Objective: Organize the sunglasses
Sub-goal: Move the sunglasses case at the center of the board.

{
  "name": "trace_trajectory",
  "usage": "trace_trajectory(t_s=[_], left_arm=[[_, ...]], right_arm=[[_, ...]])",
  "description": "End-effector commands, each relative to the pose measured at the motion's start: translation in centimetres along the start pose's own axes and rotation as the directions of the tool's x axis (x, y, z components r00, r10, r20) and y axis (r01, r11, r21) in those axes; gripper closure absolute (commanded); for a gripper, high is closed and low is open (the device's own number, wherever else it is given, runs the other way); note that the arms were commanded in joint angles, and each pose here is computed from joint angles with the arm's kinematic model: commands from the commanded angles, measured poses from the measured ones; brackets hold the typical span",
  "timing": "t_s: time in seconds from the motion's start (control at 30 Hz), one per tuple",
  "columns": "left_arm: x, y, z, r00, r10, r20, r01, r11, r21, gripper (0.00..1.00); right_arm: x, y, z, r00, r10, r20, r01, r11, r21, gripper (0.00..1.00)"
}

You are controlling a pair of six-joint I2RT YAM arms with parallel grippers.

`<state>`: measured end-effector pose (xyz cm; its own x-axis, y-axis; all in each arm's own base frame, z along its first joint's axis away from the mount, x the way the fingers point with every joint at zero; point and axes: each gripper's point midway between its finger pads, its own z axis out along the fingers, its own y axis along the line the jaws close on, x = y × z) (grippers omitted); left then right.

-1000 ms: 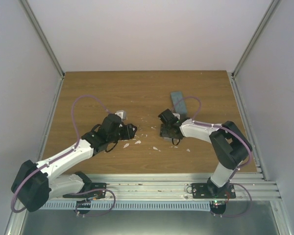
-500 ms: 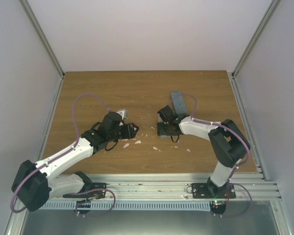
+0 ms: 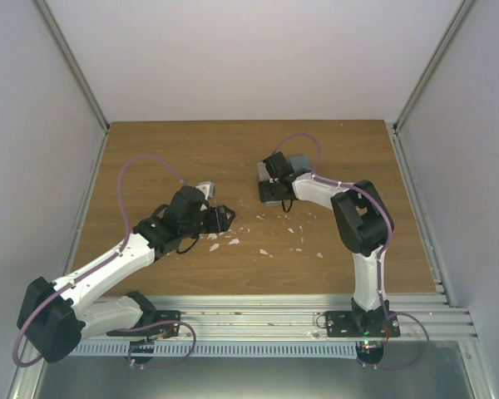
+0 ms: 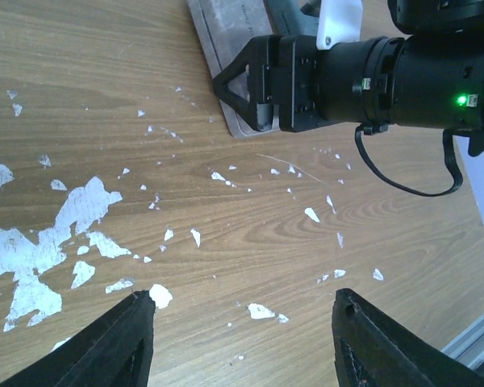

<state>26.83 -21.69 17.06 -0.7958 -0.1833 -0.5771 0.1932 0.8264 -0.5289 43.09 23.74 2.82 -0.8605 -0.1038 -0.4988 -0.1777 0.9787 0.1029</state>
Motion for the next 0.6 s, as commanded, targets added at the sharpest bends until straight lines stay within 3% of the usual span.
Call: trace_trajectory(t_s=[0.0, 0.1, 0.27, 0.4, 0.57], left_arm=[[-1.3, -0.6, -1.1, 0.999, 0.005, 0.049, -0.006, 1.000, 0.016, 0.39], [-1.5, -0.7, -1.3, 0.998, 0.021, 0.058, -0.022, 1.000, 0.021, 0.39], [-2.6, -1.5, -2.2, 0.993, 0.071, 0.096, -0.075, 0.997, 0.030, 0.36], [-3.5, -2.2, -3.6, 0.986, 0.101, 0.133, -0.107, 0.993, 0.040, 0.29], [-5.0, -2.7, -6.4, 0.966, 0.135, 0.221, -0.146, 0.989, 0.034, 0.17]], right_arm=[[0.2, 0.7, 0.8, 0.999, -0.044, -0.017, 0.043, 0.998, -0.048, 0.41], [0.6, 0.9, 0.7, 0.999, -0.040, -0.030, 0.038, 0.997, -0.060, 0.33], [-1.0, 2.0, -2.7, 0.997, -0.054, 0.050, 0.060, 0.989, -0.133, 0.03], [-2.9, 1.8, -8.4, 0.984, -0.044, 0.172, 0.070, 0.986, -0.148, 0.01], [-2.1, -1.5, -15.6, 0.947, 0.032, 0.319, -0.006, 0.997, -0.082, 0.01]])
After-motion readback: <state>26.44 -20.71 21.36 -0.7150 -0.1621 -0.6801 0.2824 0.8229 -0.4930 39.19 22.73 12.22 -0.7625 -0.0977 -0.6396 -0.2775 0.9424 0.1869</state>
